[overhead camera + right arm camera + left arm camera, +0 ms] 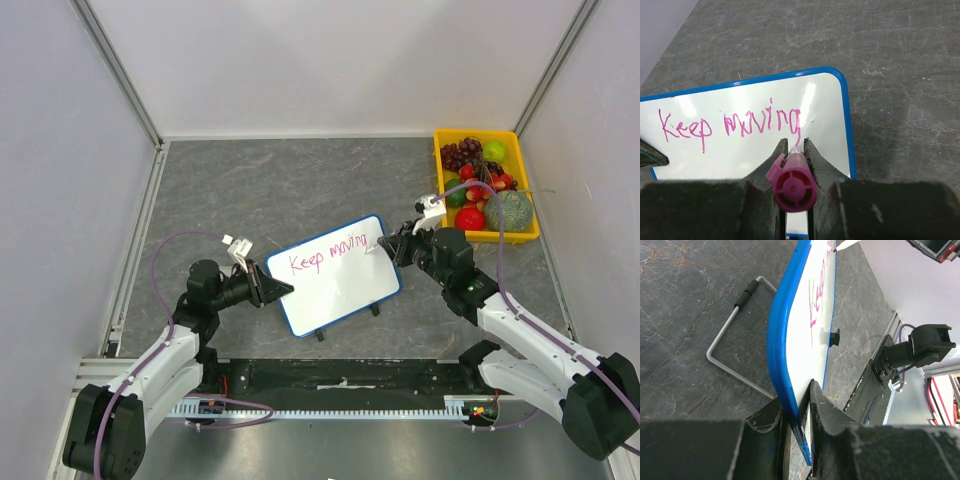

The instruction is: Write a sentence on the whiteboard

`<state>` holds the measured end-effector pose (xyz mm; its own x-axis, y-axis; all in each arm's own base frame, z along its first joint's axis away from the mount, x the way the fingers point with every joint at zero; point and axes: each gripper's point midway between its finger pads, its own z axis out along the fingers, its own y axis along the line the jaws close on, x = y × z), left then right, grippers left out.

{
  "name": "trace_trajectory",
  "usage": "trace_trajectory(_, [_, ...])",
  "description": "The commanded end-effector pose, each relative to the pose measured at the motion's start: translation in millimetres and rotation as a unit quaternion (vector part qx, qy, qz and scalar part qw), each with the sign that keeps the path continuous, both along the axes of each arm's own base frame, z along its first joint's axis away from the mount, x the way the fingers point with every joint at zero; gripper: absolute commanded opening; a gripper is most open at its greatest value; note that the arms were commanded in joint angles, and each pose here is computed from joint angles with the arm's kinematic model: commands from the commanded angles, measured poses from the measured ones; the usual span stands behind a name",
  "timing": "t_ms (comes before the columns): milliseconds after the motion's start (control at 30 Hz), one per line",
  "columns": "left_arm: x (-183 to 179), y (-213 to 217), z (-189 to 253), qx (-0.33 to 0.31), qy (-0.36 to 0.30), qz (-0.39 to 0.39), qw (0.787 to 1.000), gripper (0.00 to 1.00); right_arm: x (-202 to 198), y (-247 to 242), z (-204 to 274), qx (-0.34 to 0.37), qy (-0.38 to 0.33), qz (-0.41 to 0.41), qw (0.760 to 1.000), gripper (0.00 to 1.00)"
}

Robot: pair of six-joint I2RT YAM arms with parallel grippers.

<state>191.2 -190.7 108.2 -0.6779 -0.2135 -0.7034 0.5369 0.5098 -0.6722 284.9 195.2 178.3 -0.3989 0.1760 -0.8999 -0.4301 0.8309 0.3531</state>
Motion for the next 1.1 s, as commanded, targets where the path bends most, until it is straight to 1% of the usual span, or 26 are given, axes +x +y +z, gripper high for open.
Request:
trace_trajectory(0, [11.2,7.5,-3.8,0.026,-0.039,0.022,0.999,0.02,-7.0,5.3,-1.6,0.012,0.002,0.022,1.0,0.0])
trace_trajectory(200, [11.3,7.5,-3.4,0.026,-0.04,0.022,0.999,0.02,-5.0,15.6,10.2,0.048,-0.001,0.033,0.998,0.0])
trace_trajectory(367, [11.2,7.6,-3.7,0.026,-0.04,0.022,0.999,0.02,-6.3,18.8,27.4,0.064,-0.014,0.04,0.997,0.0])
trace_trajectory(533, [11.6,7.4,-3.2,0.026,-0.041,0.022,0.999,0.02,-17.9,15.4,61.0,0.089,-0.048,0.05,0.994,0.0])
trace_trajectory(733, [11.4,7.5,-3.8,0.027,-0.039,0.022,0.999,0.02,-26.4,6.8,87.9,0.106,-0.083,0.043,0.99,0.0])
trace_trajectory(1067, [11.4,7.5,-3.1,0.026,-0.041,0.021,0.999,0.02,-23.8,8.2,78.1,0.097,-0.074,0.045,0.992,0.0])
